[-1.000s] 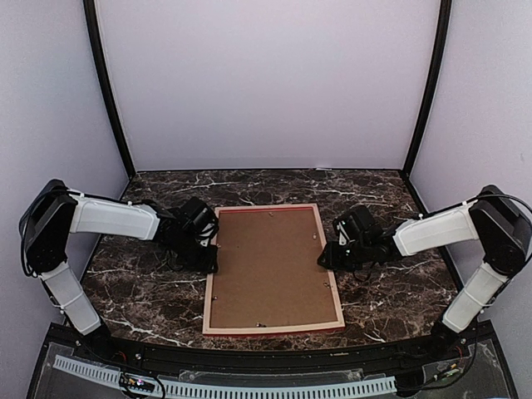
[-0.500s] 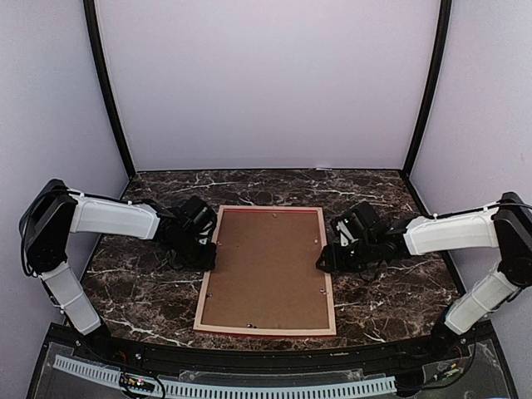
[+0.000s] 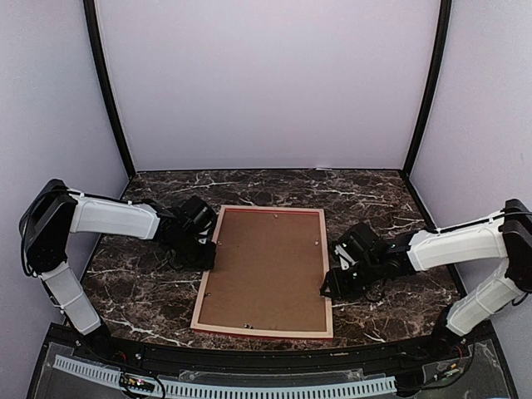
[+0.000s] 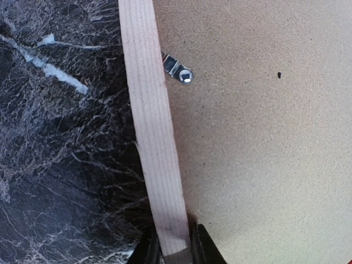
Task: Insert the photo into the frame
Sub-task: Press the fastener onto the backboard.
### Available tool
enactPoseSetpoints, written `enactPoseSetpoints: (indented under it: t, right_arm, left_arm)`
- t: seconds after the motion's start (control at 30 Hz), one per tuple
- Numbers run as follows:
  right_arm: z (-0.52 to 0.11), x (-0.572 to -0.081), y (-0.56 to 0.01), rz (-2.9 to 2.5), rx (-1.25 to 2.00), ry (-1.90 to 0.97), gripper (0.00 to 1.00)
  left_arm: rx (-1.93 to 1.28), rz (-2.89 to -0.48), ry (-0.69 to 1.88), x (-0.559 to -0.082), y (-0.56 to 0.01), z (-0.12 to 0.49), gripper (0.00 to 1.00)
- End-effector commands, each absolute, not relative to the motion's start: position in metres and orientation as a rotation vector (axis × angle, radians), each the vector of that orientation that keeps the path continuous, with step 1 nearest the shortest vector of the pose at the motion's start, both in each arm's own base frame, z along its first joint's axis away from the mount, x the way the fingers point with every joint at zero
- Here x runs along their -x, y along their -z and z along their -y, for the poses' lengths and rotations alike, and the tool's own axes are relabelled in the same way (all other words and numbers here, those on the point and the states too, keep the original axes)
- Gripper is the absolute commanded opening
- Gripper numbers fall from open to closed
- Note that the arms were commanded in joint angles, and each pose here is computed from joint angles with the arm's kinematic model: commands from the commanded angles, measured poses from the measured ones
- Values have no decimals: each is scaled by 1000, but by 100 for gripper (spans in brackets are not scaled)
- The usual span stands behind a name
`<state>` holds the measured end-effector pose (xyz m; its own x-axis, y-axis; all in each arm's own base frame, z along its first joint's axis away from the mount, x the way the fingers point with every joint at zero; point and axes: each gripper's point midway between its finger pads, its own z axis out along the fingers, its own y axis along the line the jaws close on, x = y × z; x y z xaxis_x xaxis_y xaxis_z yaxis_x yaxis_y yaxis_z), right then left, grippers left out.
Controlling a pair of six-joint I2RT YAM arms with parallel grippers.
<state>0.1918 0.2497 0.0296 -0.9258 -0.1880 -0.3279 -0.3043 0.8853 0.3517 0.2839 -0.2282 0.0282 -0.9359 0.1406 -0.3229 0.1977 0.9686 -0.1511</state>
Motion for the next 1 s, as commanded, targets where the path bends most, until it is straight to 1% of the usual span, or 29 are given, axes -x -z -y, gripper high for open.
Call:
enactPoseSetpoints:
  t: [0.0,0.3,0.67,0.8,0.97]
  right_arm:
    - [-251,-184,-21,-2798,385,-576,48]
    - [-250,-184,-17,-2816,410,-529,42]
    - [-241,-185,-11,-2822,458,-413,42]
    - [-239,-186,-11,-2822,461,-388,38]
    - [-241,-189,-15,-2812,467,-393,29]
  left_arm:
    - [-290,-2801,237,-284,-29,228,19]
    - [-296,-2807,238,-283,-26,228,19]
    - [-298,-2813,243,-283,-24,229,19]
    - [-298,-2817,246,-282,-23,229,18]
    - [-301,-2819,246,-281,-23,229,18]
